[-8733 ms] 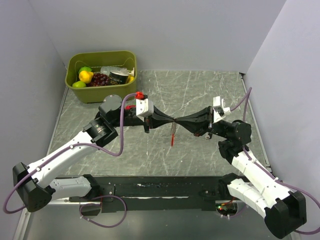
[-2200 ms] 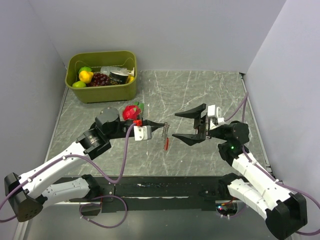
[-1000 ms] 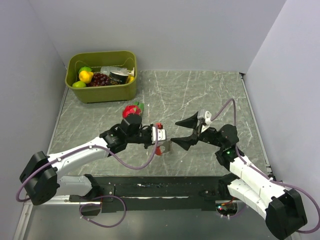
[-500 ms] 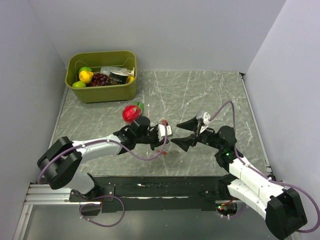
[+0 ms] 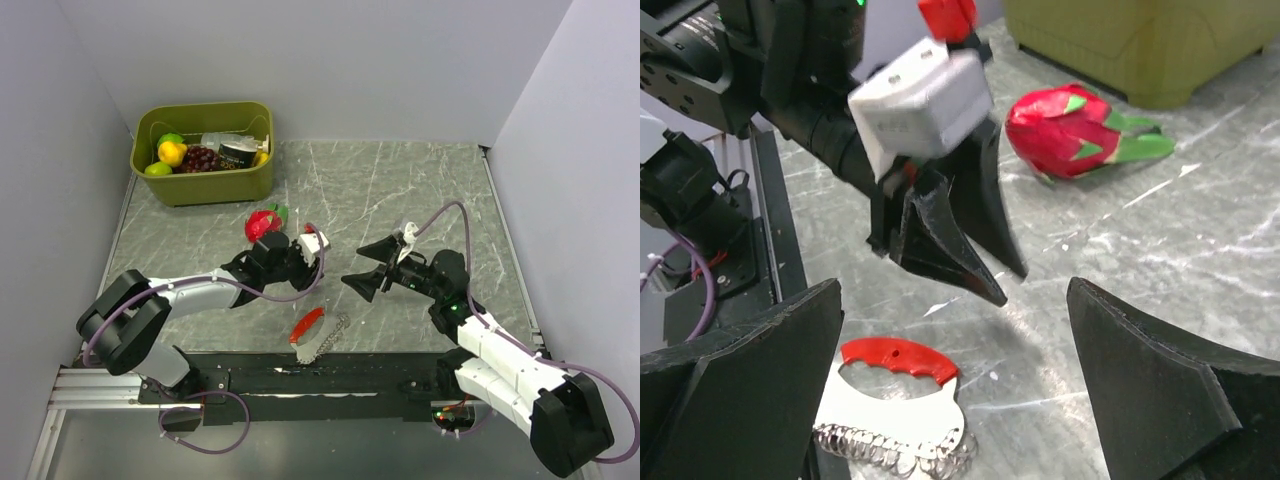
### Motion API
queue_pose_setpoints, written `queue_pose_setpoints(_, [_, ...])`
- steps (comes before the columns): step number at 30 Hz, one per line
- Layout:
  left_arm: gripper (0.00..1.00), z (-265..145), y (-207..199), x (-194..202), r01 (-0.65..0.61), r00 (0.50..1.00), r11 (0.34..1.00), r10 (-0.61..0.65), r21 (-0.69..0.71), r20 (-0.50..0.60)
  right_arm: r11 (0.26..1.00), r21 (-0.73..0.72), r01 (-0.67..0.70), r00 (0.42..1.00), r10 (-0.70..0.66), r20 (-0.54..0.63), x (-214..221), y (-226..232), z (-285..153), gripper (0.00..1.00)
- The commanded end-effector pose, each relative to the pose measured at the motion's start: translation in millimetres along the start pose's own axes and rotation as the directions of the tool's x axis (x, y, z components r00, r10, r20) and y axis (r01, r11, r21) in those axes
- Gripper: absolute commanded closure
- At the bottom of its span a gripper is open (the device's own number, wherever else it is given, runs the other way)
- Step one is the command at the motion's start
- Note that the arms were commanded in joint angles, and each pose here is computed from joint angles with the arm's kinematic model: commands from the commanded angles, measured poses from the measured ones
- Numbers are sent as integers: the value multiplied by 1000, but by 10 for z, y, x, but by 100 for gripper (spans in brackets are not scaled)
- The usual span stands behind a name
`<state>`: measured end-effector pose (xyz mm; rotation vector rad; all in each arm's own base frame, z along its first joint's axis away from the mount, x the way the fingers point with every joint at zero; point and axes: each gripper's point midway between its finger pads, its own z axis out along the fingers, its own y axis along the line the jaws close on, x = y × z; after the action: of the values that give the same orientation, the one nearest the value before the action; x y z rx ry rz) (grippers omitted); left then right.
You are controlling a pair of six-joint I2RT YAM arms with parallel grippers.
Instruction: Put the keys on the keyring
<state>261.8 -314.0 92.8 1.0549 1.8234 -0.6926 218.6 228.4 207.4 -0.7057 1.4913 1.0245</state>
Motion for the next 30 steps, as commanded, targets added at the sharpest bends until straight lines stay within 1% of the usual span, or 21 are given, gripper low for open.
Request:
queue_pose_setpoints(1, [51, -60, 140, -276, 32, 994, 997, -25, -69, 108, 998, 43, -37, 999, 37, -4, -53, -75, 25, 0])
queue_pose_setpoints(2, [47, -89, 142, -337, 34, 991, 997, -25, -71, 129, 996, 60, -60, 998, 62, -24, -5, -102, 24, 0])
queue_pose_setpoints(3, [39, -101, 158, -378, 53, 989, 996, -41, -75, 145, 994, 73, -87, 995, 90, -38, 29, -124, 32, 0])
queue_pose_setpoints(4, [36, -119, 188, -432, 58, 987, 995, -45, -80, 158, 991, 86, -101, 994, 105, -37, -11, -148, 48, 0])
queue_pose_setpoints(5, [34, -128, 169, -471, 96, 982, 993, -85, -63, 168, 988, 98, -120, 991, 125, -50, 8, -164, 56, 0])
queue_pose_setpoints(6, [31, -135, 175, -466, 129, 979, 990, -118, -60, 164, 982, 116, -146, 983, 157, -96, 111, -194, 49, 0])
queue_pose_setpoints(7, [27, -143, 202, -514, 147, 976, 987, -135, -59, 173, 983, 116, -146, 982, 157, -101, 43, -193, 77, 0])
queue_pose_setpoints(8, [25, -142, 198, -509, 164, 974, 985, -153, -49, 170, 979, 129, -157, 977, 173, -123, 67, -214, 79, 0])
queue_pose_setpoints(9, [22, -147, 203, -517, 197, 967, 979, -187, -44, 172, 972, 158, -174, 964, 200, -172, 178, -255, 68, 0])
queue_pose_setpoints(10, [18, -154, 240, -507, 225, 962, 973, -213, -52, 168, 967, 180, -182, 959, 215, -183, 152, -290, 81, 0])
queue_pose_setpoints(12, [17, -170, 227, -513, 281, 948, 959, -274, -22, 165, 929, 280, -241, 924, 308, -226, 288, -425, 77, 0])
queue_pose_setpoints(14, [15, -213, 254, -525, 341, 927, 940, -337, 7, 166, 909, 324, -262, 880, 363, -306, 408, -452, 45, 0])
queue_pose_setpoints(15, [15, -227, 224, -528, 355, 921, 934, -356, 34, 161, 897, 341, -280, 850, 397, -346, 549, -472, 42, 0])
queue_pose_setpoints(19, [14, -268, 195, -471, 417, 898, 908, -420, 48, 133, 890, 320, -325, 781, 443, -439, 847, -319, 48, 0])
queue_pose_setpoints(20, [14, -267, 171, -371, 451, 887, 892, -453, 38, 91, 890, 325, -321, 768, 445, -460, 912, -289, 44, 0])
queue_pose_setpoints(22, [15, -259, 176, -254, 484, 874, 875, -484, 10, 52, 891, 337, -305, 730, 446, -518, 1093, -217, 37, 0])
queue_pose_setpoints(23, [15, -264, 164, -192, 504, 863, 864, -504, -1, 33, 889, 349, -296, 699, 450, -556, 1206, -137, 11, 0])
queue_pose_setpoints(24, [15, -277, 147, -110, 514, 857, 858, -514, -9, 19, 879, 370, -301, 662, 472, -582, 1333, -119, -16, 3])
queue_pose_setpoints(26, [15, -312, 154, -108, 526, 850, 850, -525, -18, 36, 858, 392, -331, 613, 511, -602, 1465, -42, -45, 7])
queue_pose_setpoints(27, [15, -328, 144, -64, 530, 848, 848, -529, -26, 35, 844, 414, -341, 583, 536, -611, 1575, -32, -93, 13])
queue_pose_setpoints(30, [15, -378, 182, -105, 527, 849, 848, -524, -47, 63, 813, 453, -366, 541, 582, -607, 1712, -12, -140, 23])
